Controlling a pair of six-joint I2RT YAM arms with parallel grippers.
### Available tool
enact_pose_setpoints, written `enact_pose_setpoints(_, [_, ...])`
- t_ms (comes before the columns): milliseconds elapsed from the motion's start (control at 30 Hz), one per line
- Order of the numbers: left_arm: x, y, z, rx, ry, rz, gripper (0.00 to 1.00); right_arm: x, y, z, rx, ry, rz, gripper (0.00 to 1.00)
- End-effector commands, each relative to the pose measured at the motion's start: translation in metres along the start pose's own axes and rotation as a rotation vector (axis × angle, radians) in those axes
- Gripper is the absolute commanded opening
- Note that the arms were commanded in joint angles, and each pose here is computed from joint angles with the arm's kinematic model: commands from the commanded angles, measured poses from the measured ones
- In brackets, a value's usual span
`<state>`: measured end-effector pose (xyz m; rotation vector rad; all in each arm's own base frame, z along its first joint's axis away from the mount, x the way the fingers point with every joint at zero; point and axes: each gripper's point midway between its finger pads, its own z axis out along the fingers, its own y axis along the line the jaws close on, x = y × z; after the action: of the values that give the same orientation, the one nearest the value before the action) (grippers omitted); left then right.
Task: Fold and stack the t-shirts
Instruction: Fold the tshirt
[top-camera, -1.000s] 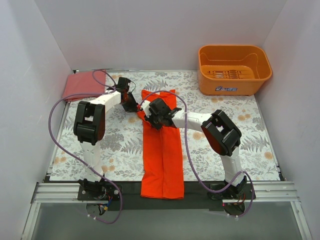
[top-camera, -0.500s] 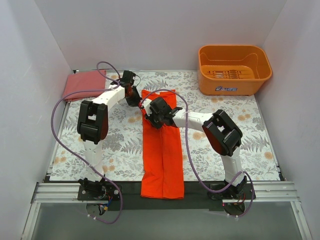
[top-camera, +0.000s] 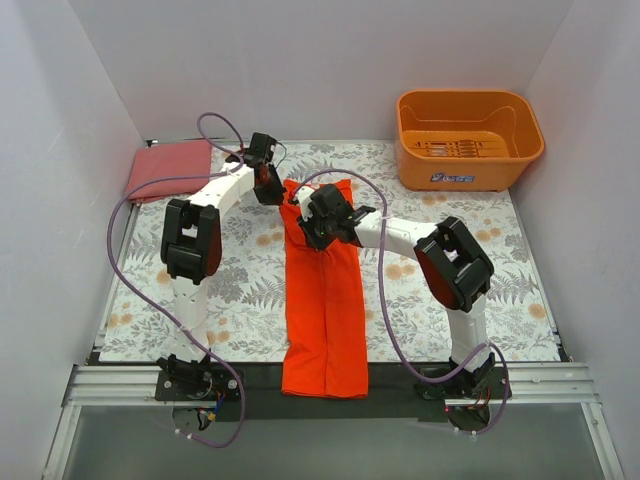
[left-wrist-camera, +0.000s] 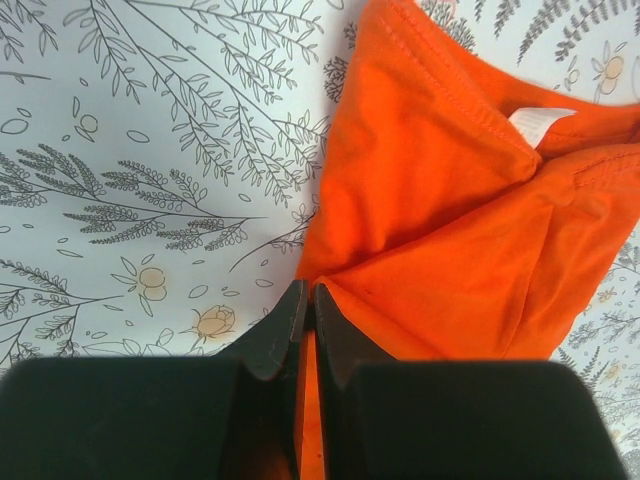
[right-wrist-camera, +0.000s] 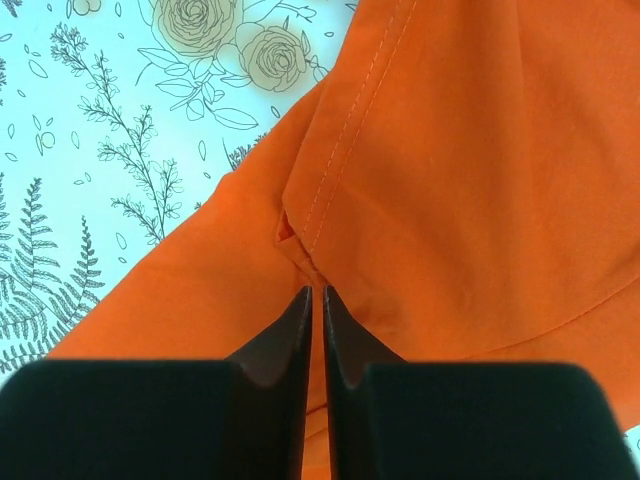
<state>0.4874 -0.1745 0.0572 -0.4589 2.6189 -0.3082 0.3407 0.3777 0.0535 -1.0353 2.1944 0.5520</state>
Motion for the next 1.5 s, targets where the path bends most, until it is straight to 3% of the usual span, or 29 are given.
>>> enact_pose_setpoints(0, [-0.016, -0.007, -0.01, -0.013, -0.051, 0.01, 0.0, -0.019, 0.006, -0.017, -0.063, -0.056, 0.059, 0.12])
enact_pose_setpoints(67, [-0.017, -0.01, -0.01, -0.011, -0.052, 0.011, 0.0, -0.019, 0.003, -0.018, -0.083, -0.061, 0.09, 0.02])
enact_pose_setpoints(200, [-0.016, -0.012, -0.008, -0.01, -0.047, 0.015, 0.0, -0.019, 0.005, -0.019, -0.107, -0.072, 0.102, 0.01])
enact_pose_setpoints(333, [-0.013, -0.007, -0.002, -0.029, -0.042, 0.024, 0.0, -0.025, 0.004, -0.019, -0.104, -0.097, 0.104, 0.16])
enact_pose_setpoints(633, [-0.011, -0.005, 0.003, -0.032, -0.038, 0.032, 0.0, -0.032, 0.005, -0.006, -0.044, -0.119, 0.034, 0.29])
enact_pose_setpoints(1033, [-0.008, -0.002, 0.004, -0.041, -0.032, 0.031, 0.0, -0.037, 0.014, 0.022, -0.01, -0.107, -0.057, 0.29])
enact_pose_setpoints(1467, [-0.005, -0.002, 0.005, -0.036, -0.022, 0.034, 0.0, -0.013, 0.005, 0.038, 0.034, -0.05, -0.059, 0.27])
